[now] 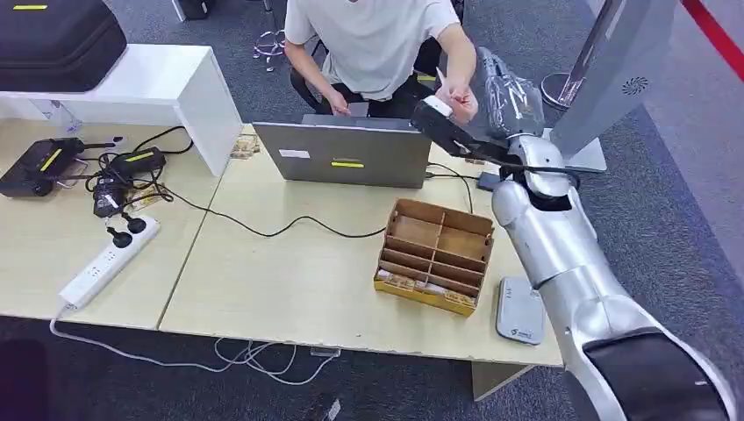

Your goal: Pass the card to the sensor for recognition and then transmit it.

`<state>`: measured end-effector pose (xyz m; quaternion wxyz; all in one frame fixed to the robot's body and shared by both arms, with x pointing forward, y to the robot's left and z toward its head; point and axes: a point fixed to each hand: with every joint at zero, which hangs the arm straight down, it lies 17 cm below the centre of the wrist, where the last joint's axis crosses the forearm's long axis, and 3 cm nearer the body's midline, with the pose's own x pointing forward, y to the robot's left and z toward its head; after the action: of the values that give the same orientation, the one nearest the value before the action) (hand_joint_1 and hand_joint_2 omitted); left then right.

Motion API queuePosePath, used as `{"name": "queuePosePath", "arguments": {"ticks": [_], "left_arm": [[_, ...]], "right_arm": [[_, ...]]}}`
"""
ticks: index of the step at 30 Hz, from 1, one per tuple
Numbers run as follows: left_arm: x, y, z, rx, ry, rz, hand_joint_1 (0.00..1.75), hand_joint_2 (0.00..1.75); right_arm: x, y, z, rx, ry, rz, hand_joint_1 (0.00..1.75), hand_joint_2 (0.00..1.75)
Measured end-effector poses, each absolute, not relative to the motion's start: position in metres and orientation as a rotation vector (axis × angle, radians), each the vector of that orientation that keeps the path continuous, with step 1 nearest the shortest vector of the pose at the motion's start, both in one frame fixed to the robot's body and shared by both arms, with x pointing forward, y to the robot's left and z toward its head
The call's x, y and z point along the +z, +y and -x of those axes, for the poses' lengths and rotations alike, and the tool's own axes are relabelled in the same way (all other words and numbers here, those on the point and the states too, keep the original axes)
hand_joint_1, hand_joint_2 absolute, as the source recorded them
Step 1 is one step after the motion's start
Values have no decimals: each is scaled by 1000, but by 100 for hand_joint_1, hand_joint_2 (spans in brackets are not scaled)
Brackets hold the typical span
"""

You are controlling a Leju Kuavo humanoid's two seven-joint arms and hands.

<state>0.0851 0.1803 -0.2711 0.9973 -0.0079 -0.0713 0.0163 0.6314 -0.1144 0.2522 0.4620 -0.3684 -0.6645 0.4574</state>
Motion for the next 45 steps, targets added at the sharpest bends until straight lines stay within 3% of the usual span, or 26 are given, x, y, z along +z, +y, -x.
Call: {"name": "queuePosePath", "arguments": {"ticks": [16, 27, 45], "left_arm": [[-272, 184, -84, 137, -124, 6, 0, 175], [-274, 189, -75, 233, -88, -7, 0, 175], [-274, 190, -75, 233, -88, -13, 0, 175]], "right_arm": [[207, -103, -519, 1096, -1923, 656, 0, 175], [157, -119, -378, 1128, -2008, 509, 0, 175], [74, -102, -330, 1240, -1840, 322, 0, 175]]}}
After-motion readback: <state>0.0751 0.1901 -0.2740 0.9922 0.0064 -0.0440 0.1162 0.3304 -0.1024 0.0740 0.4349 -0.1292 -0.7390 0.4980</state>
